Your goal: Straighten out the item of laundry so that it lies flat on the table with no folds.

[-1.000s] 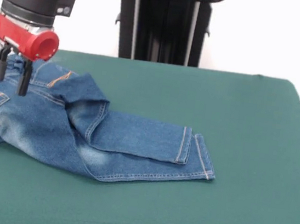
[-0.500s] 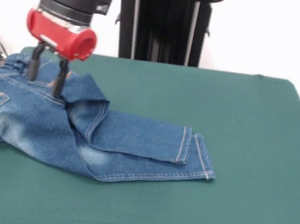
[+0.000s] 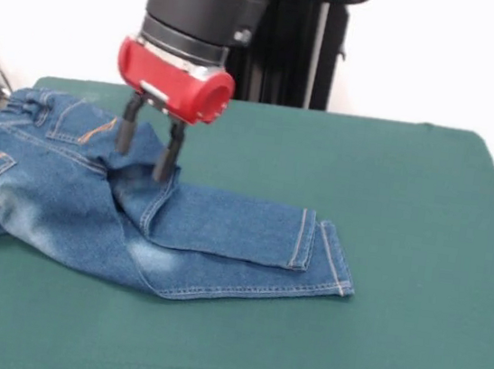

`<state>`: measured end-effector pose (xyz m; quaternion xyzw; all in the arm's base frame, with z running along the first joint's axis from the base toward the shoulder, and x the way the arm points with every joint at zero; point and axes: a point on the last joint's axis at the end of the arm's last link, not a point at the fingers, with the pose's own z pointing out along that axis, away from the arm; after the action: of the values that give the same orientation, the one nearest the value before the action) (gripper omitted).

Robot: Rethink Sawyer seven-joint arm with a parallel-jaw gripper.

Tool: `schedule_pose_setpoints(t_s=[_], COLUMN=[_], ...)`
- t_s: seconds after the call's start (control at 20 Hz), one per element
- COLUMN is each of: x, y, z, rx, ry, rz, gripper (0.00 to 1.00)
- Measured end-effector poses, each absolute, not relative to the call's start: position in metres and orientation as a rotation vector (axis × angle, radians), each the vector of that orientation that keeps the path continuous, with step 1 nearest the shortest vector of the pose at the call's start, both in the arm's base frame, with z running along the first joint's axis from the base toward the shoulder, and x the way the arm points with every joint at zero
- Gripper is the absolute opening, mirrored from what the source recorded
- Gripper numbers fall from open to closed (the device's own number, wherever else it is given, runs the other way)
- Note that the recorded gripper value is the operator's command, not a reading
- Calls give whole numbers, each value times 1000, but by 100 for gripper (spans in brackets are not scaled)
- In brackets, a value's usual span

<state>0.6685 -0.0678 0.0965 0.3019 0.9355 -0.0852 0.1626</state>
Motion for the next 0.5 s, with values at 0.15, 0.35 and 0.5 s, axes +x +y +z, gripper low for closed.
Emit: schedule_pose_setpoints(t_s=[0.15, 0.35, 0.5], x=[669, 670, 670], y=[-53, -36, -25], z=[85, 67, 54], rx=[902, 964, 1014], ry=[2672, 2671, 2665], rz=[-238, -243, -252], gripper=[100, 100, 100])
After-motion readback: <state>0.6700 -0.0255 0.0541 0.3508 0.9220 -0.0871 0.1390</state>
